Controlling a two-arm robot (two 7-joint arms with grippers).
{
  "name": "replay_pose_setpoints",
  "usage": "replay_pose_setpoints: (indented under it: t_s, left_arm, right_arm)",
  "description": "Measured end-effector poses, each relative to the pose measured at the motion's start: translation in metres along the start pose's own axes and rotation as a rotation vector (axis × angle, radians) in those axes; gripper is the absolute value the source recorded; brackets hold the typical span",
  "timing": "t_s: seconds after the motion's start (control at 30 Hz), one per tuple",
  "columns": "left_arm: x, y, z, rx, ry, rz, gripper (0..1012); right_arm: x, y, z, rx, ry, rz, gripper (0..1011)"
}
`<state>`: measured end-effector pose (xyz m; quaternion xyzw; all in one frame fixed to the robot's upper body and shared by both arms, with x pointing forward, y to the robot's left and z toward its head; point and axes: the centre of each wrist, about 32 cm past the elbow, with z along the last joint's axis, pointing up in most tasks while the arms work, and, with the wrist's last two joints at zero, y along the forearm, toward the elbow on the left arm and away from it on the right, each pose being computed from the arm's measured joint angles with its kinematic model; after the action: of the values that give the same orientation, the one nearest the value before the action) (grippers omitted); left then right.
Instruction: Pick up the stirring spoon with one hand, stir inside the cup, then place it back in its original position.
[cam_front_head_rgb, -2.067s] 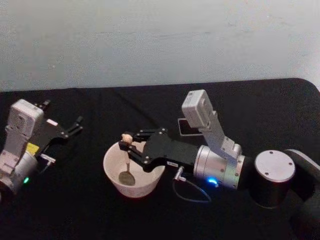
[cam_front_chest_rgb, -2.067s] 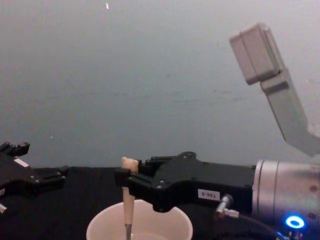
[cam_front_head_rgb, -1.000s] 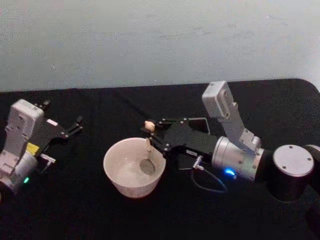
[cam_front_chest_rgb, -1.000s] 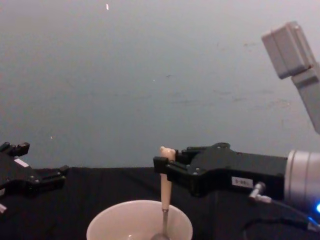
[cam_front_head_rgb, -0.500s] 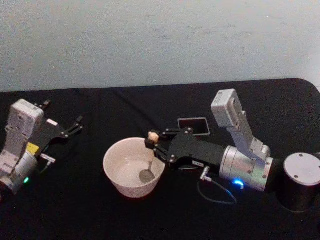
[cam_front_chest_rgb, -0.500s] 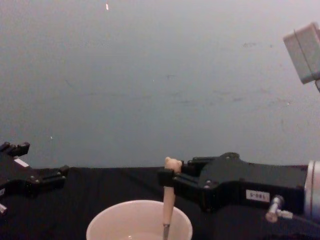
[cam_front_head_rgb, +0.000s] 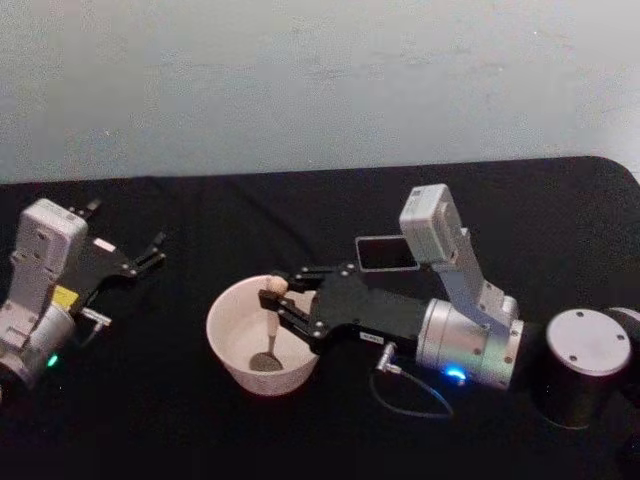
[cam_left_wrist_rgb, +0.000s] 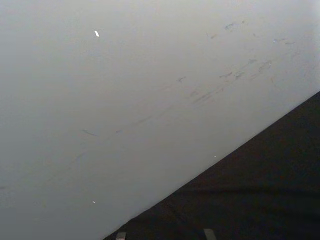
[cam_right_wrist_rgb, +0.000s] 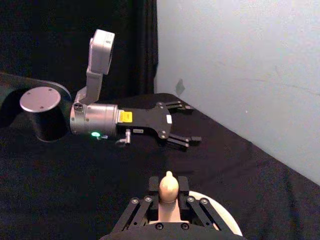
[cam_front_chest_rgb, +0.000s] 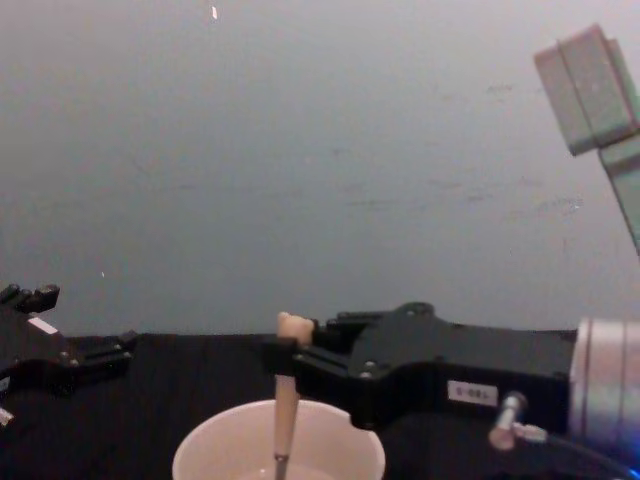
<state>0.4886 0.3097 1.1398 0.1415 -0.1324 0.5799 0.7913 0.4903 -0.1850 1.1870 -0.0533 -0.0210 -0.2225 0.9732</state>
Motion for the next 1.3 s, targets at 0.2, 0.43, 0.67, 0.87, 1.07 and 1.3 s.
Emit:
replay_pose_setpoints:
  t_s: [0.2, 0.43, 0.67, 0.87, 1.07, 1.3]
  left_arm:
    - [0.0000, 0.0000, 0.0000, 0.000, 0.000, 0.000, 1001]
    - [0.0000, 0.0000, 0.0000, 0.000, 0.000, 0.000, 1001]
    - [0.0000, 0.0000, 0.0000, 0.000, 0.000, 0.000, 1001]
    - [0.0000, 0.0000, 0.0000, 0.000, 0.000, 0.000, 1001]
    - [0.0000, 0.0000, 0.0000, 0.000, 0.000, 0.000, 1002]
    - [0.0000, 0.0000, 0.0000, 0.000, 0.000, 0.000, 1001]
  right_arm:
    - [0.000, 0.011, 0.001, 0.008, 0.002, 0.007, 214]
    - [0.005, 0.028, 0.001, 0.008, -0.009, -0.020, 214]
    - [0.015, 0.036, 0.001, 0.012, -0.010, -0.082, 214]
    - [0.023, 0.034, -0.001, -0.001, -0.017, -0.131, 214]
    - [0.028, 0.026, -0.002, -0.006, -0.021, -0.167, 214]
    - [0.025, 0.012, -0.003, -0.016, -0.029, -0.166, 214]
